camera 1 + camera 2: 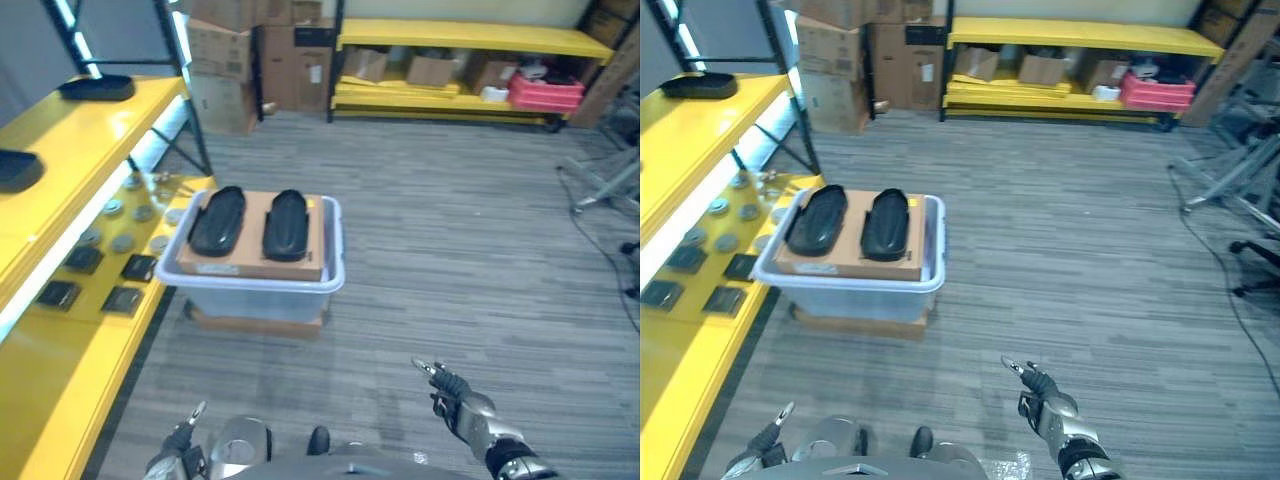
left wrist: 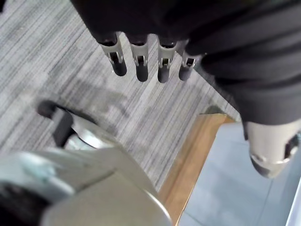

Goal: Move parts from the plastic box to the shelf.

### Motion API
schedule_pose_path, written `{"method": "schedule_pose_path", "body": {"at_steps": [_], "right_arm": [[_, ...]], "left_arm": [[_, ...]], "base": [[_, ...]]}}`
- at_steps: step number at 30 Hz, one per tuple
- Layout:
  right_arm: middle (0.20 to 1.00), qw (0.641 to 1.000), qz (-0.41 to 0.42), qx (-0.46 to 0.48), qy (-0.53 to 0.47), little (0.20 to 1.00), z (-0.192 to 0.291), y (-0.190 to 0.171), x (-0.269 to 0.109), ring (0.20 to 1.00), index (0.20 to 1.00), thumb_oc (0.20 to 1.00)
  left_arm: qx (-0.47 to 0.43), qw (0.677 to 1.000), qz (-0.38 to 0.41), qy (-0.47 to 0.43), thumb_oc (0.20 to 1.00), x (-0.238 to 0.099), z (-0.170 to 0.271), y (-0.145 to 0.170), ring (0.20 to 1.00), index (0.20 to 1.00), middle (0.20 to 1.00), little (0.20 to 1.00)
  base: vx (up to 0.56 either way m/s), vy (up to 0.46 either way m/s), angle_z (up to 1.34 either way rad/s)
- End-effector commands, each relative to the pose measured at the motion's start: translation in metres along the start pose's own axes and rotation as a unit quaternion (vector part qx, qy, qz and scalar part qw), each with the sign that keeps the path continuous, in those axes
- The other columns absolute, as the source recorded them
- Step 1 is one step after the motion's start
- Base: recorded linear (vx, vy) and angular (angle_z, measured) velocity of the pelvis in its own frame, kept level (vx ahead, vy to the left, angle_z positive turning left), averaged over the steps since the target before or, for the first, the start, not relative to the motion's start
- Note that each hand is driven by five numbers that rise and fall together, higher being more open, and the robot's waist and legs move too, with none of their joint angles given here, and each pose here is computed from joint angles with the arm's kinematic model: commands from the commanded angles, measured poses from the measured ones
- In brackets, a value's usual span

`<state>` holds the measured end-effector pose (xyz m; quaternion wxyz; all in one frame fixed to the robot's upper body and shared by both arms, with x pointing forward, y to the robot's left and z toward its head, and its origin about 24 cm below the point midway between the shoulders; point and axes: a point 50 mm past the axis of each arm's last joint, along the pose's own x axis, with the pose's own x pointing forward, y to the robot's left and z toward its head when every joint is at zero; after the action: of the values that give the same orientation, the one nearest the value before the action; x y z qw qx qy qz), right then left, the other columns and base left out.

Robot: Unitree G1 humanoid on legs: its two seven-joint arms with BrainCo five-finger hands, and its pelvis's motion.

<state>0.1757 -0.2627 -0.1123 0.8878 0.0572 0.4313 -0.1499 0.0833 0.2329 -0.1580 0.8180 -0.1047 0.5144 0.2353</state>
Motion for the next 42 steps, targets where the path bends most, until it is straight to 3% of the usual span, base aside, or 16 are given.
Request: {"method": "schedule_pose_path", "body": {"at_steps": [1, 15, 20, 27, 34, 39, 42], "right_arm": [[1.000, 0.999, -0.035, -0.021, 0.007, 1.000, -0.012, -0.022, -0.007, 1.000, 1.000, 1.000], [1.000, 0.999, -0.023, 0.022, -0.012, 1.000, -0.024, -0.004, -0.011, 1.000, 1.000, 1.000], [1.000, 0.997, -0.014, 0.053, -0.062, 1.000, -0.001, 0.010, -0.010, 1.000, 1.000, 1.000], [1.000, 0.986, -0.010, 0.082, -0.143, 1.000, 0.044, 0.023, -0.010, 1.000, 1.000, 1.000], [1.000, 0.978, -0.043, 0.099, -0.177, 1.000, 0.060, 0.003, -0.014, 1.000, 1.000, 1.000], [1.000, 0.950, -0.105, 0.113, -0.272, 1.000, 0.108, -0.030, -0.028, 1.000, 1.000, 1.000], [1.000, 0.895, -0.169, 0.145, -0.385, 1.000, 0.171, -0.048, -0.055, 1.000, 1.000, 1.000]], "left_arm": [[0.003, 0.999, -0.005, -0.036, 1.000, 0.002, 0.021, -0.003, 1.000, 1.000, 1.000, 1.000], [0.019, 0.997, 0.002, -0.076, 1.000, 0.004, 0.045, -0.008, 1.000, 1.000, 1.000, 1.000], [0.080, 0.993, 0.003, -0.083, 1.000, 0.003, 0.046, -0.006, 1.000, 1.000, 1.000, 1.000], [0.074, 0.993, 0.002, -0.094, 1.000, 0.003, 0.050, 0.000, 1.000, 1.000, 1.000, 1.000], [0.097, 0.992, 0.008, -0.081, 1.000, 0.001, 0.036, 0.008, 1.000, 1.000, 1.000, 1.000], [0.118, 0.989, -0.004, -0.084, 1.000, 0.000, 0.033, 0.012, 1.000, 1.000, 1.000, 1.000], [0.112, 0.988, -0.019, -0.101, 1.000, -0.001, 0.039, 0.013, 1.000, 1.000, 1.000, 1.000]], "base": [[0.17, 0.172, -0.03], [0.10, 0.144, 0.00], [0.06, 0.117, 0.01], [0.01, -0.094, -0.12], [0.13, -0.220, 0.20], [0.05, -0.064, 0.10], [-0.07, 0.023, 0.10]]}}
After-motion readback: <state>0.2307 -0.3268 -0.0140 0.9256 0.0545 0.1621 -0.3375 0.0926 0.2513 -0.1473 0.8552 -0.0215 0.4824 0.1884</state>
